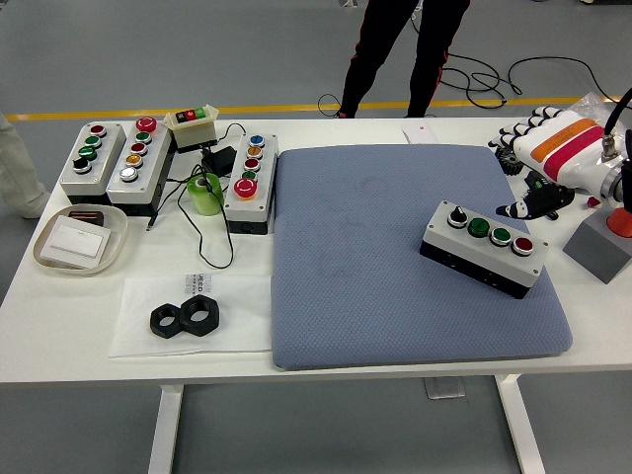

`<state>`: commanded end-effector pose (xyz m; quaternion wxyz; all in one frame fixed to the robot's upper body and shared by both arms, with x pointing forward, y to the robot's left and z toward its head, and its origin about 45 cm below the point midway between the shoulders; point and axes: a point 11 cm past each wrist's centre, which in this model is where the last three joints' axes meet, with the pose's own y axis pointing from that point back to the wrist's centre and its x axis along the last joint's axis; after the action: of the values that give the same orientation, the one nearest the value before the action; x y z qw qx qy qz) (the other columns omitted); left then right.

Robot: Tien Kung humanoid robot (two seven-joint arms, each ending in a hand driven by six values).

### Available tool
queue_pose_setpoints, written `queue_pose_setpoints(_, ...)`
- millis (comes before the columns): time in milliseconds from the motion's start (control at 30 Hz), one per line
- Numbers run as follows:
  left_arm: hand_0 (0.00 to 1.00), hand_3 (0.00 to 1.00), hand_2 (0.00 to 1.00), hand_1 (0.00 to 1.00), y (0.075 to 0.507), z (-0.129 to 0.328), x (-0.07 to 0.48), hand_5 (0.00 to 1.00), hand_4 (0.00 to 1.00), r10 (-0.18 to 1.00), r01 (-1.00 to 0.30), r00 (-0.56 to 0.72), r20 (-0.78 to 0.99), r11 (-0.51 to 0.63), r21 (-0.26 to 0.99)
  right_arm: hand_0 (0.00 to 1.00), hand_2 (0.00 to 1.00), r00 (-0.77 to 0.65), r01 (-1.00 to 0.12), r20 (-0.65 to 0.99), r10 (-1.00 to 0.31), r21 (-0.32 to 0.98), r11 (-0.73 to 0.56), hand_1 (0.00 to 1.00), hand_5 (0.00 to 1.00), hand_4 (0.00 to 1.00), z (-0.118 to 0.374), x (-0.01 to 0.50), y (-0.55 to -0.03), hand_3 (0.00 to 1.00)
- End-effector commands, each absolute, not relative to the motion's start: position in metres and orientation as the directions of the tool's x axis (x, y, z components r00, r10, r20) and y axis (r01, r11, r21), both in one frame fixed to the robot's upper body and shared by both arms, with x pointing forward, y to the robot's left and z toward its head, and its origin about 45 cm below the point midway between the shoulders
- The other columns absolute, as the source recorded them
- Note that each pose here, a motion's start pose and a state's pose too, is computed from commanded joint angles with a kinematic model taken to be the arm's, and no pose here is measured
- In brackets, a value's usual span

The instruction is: Pick up the button,place it on the desk,press the button,press the button

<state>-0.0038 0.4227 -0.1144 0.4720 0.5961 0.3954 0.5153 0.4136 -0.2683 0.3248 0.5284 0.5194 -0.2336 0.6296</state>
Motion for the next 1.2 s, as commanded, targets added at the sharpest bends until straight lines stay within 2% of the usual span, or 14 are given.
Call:
queue_pose_setpoints(567,0.740,0.939,0.982,0.915,0.421,-0.115,-0.003,0.998,0.608,0.959,-0.018,0.157,0.238,-0.238,0.971,0.962,0.940,0.174,-0.882,0.894,0.412,0.327,-0.338,0.909,0.598,0.900,0.283,0.408,-0.260,0.917)
queue_pose_setpoints(767,0.740,0.939,0.983,0.915,0.420,-0.115,-0.006,0.998,0.610,0.959,-0.013,0.160,0.236,-0.237,0.971,0.964,0.946,0.198,-0.875,0.892,0.407,0.349,-0.337,0.912,0.575,0.906,0.272,0.406,-0.258,0.922)
queue_pose_setpoints(800,0.740,0.939,0.982,0.915,0.420,-0.115,-0.007,0.998,0.610,0.958,-0.011,0.161,0.236,-0.237,0.971,0.965,0.946,0.202,-0.874,0.891,0.406,0.351,-0.336,0.913,0.547,0.912,0.270,0.406,-0.258,0.921)
queue_pose_setpoints(1200,0.739,0.939,0.983,0.915,0.421,-0.115,-0.011,0.998,0.610,0.958,-0.004,0.167,0.234,-0.237,0.972,0.964,0.943,0.227,-0.873,0.894,0.386,0.362,-0.325,0.911,0.541,0.907,0.256,0.408,-0.257,0.922)
